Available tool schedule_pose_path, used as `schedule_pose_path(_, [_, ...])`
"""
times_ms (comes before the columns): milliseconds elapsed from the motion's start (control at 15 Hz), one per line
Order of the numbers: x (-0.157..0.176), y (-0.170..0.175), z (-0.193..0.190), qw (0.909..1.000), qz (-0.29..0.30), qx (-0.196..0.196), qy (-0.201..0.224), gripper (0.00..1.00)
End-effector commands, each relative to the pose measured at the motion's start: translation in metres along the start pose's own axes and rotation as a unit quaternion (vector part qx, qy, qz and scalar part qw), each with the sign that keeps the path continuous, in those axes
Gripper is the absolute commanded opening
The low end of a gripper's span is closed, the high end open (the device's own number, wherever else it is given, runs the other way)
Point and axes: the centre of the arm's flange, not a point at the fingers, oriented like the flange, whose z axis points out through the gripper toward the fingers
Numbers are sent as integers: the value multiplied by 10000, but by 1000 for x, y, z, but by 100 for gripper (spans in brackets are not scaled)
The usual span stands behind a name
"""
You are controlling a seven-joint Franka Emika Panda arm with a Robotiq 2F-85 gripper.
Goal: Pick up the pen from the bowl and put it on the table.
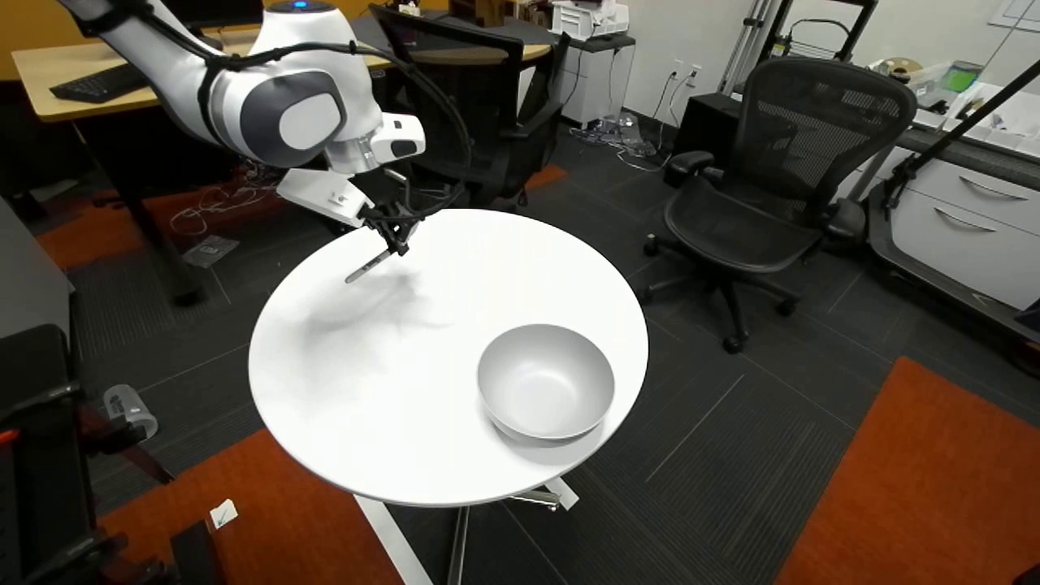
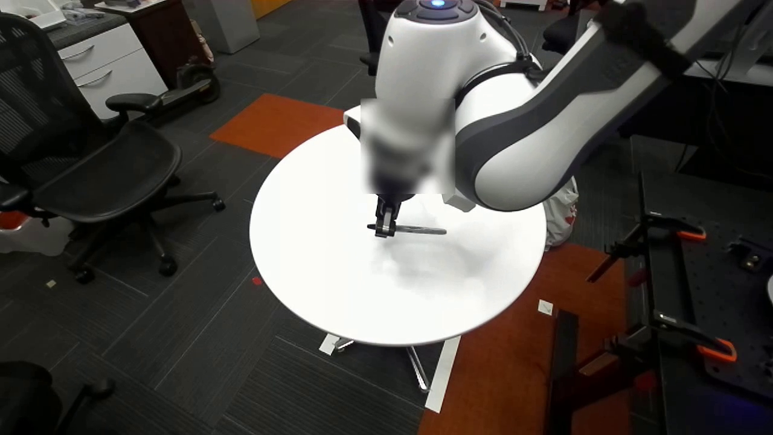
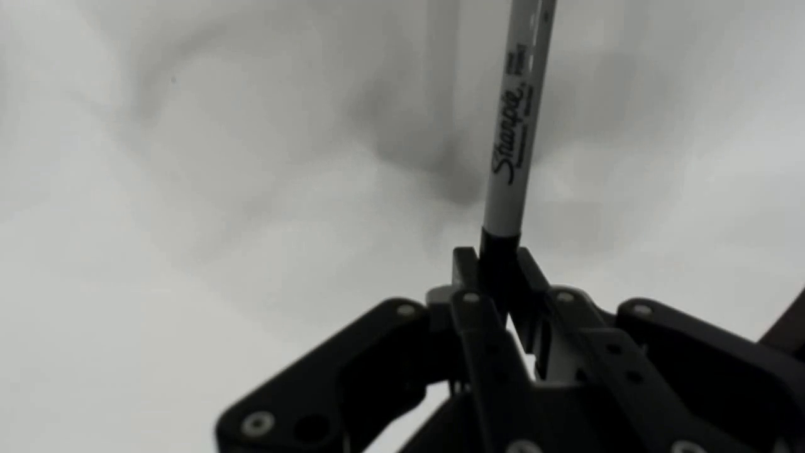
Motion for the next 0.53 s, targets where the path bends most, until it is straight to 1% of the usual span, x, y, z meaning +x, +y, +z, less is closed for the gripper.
schedule_pose_path(0, [-23,-5,16,9990,446,-9,1,4])
schedule_pose_path(267, [-36,-8,27,9976,699,25,-2,4])
schedule_pose_path(333, [-38,-8,28,9971,767,-1,6,40])
schedule_pose_path(400, [-38,-7,24,9968,802,-24,65,42])
schedule_pose_path(467, [-38,-5,19,9964,827,-76,141,47])
